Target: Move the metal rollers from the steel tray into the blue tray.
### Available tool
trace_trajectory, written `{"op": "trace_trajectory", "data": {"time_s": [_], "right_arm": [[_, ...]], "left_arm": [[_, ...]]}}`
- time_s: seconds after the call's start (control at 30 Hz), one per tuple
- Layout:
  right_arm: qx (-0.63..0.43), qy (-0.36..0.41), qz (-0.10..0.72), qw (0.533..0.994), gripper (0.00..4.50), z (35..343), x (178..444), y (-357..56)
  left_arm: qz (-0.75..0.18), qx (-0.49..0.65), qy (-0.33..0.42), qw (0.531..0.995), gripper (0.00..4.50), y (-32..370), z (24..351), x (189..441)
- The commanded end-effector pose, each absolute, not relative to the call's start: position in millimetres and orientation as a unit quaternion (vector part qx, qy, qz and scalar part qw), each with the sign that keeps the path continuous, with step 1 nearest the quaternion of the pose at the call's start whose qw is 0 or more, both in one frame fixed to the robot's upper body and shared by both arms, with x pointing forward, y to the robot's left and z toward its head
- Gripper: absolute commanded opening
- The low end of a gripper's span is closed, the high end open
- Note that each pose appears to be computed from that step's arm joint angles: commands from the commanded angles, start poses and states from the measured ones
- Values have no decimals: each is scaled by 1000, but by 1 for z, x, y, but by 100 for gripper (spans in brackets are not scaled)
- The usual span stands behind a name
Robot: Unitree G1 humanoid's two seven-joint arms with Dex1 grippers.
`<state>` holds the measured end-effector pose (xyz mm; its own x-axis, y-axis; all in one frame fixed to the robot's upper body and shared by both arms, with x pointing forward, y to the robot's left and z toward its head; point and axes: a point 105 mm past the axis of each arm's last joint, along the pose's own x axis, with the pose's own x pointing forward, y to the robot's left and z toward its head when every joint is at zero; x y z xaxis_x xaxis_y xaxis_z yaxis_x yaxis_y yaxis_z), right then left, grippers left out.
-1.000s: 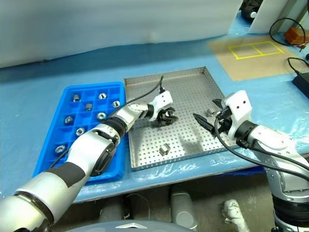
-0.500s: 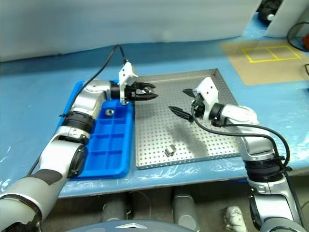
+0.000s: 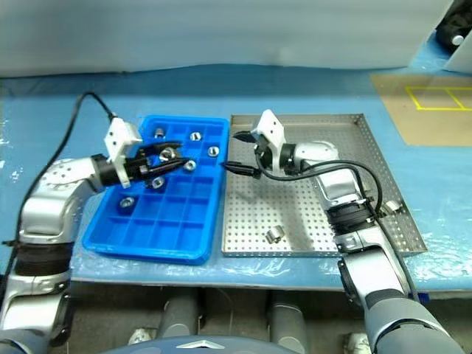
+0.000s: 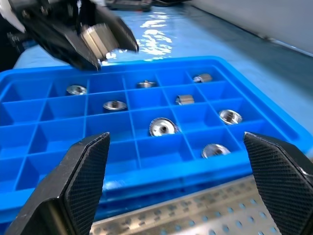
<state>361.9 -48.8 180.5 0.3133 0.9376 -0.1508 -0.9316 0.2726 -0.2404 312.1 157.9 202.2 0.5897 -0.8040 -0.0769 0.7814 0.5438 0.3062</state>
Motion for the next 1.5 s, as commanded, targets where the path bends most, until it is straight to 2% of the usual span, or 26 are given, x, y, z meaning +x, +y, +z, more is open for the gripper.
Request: {"op": "trace_trajectory", "data": {"time_s": [0.03, 0.17, 0.4, 0.9, 1.2, 1.3, 1.4, 1.5], "right_arm": [[-154, -38, 604, 781, 450, 192, 362, -40], [-153, -40, 617, 771, 450, 191, 362, -32], [-153, -42, 625, 764, 450, 191, 363, -29], [-151, -39, 623, 767, 450, 192, 360, -36], [-151, -35, 620, 769, 450, 190, 359, -36], [-152, -34, 619, 770, 450, 189, 359, -37], [-151, -34, 619, 770, 450, 189, 359, -37], [-151, -34, 619, 770, 450, 189, 359, -36]], "left_arm": [[-429, 168, -44, 886, 192, 175, 212, 292], [-406, 170, -10, 898, 192, 196, 198, 274], [-354, 151, 12, 923, 192, 221, 185, 260], [-386, 115, 88, 911, 192, 216, 136, 244], [-397, 102, 113, 905, 192, 212, 121, 240], [-393, 103, 107, 907, 271, 213, 124, 243], [-395, 104, 105, 907, 370, 211, 127, 244], [-399, 115, 82, 906, 370, 207, 139, 249]]}}
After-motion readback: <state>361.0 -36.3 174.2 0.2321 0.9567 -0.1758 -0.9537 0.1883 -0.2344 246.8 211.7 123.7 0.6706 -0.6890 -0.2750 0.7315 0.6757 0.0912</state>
